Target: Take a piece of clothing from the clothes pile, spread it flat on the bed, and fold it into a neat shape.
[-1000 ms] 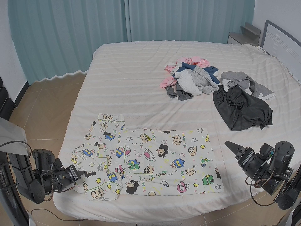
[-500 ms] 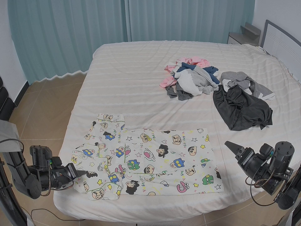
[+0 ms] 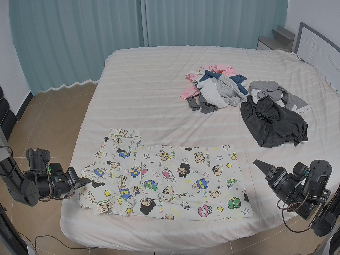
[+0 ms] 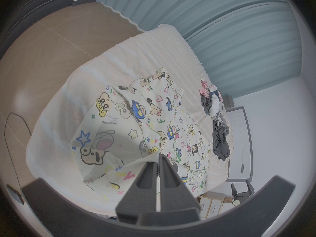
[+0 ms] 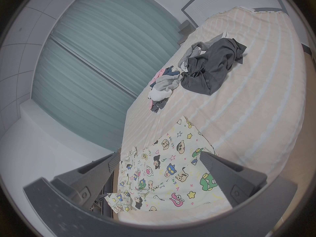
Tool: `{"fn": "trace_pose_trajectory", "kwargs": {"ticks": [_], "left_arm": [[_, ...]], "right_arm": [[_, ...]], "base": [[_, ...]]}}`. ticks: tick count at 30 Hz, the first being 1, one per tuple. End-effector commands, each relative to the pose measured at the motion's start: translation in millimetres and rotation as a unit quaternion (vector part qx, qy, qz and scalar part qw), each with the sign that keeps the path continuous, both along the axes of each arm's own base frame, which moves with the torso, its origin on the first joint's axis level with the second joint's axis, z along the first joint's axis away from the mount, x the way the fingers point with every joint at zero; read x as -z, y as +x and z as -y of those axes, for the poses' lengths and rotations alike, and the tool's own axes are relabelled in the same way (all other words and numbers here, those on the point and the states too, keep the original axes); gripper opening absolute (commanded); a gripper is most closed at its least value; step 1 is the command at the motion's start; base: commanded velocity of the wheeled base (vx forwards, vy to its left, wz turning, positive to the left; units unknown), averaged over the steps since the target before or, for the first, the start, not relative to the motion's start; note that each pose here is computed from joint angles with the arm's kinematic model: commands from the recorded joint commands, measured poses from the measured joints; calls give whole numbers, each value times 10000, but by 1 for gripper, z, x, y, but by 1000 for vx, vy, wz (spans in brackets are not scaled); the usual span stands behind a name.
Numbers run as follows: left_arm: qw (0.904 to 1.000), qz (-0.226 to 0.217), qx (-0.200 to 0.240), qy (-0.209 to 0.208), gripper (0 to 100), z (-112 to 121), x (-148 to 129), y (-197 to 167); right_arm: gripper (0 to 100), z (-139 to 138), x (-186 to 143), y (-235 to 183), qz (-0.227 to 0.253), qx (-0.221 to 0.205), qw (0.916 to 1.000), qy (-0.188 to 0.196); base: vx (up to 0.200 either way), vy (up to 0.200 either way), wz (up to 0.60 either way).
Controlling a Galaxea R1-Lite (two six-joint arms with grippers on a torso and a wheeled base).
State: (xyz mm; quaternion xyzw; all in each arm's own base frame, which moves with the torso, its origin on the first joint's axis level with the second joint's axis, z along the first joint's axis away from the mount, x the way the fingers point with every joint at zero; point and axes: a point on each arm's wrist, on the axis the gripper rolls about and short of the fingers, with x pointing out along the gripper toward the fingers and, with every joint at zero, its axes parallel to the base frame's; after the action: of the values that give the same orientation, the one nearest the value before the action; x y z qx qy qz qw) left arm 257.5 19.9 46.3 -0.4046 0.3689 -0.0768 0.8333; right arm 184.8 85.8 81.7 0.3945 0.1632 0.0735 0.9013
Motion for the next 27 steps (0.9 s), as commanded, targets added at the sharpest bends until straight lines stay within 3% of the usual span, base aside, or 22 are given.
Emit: {"fn": "trace_pose_trajectory", "kwargs": {"ticks": [1,16,17,27], "left_arm": [[9999,106,-32,7,0,-3,-6,10],[9987,-495,87,43,0,-4,27,23],[9987,-504,82,47,100,-4,28,23],[9994,-329,14,118,100,-5,20,21]], "right_arm": [[100,1,3,-3,-97,0,9999,-45],[100,2,7,-1,-184,45,9998,-95],[100,1,8,-1,-192,54,9998,-93],[100,10,6,2,-152,258,9995,-77]], "base": [[0,0,0],[0,0,0],[0,0,0],[0,0,0]]}}
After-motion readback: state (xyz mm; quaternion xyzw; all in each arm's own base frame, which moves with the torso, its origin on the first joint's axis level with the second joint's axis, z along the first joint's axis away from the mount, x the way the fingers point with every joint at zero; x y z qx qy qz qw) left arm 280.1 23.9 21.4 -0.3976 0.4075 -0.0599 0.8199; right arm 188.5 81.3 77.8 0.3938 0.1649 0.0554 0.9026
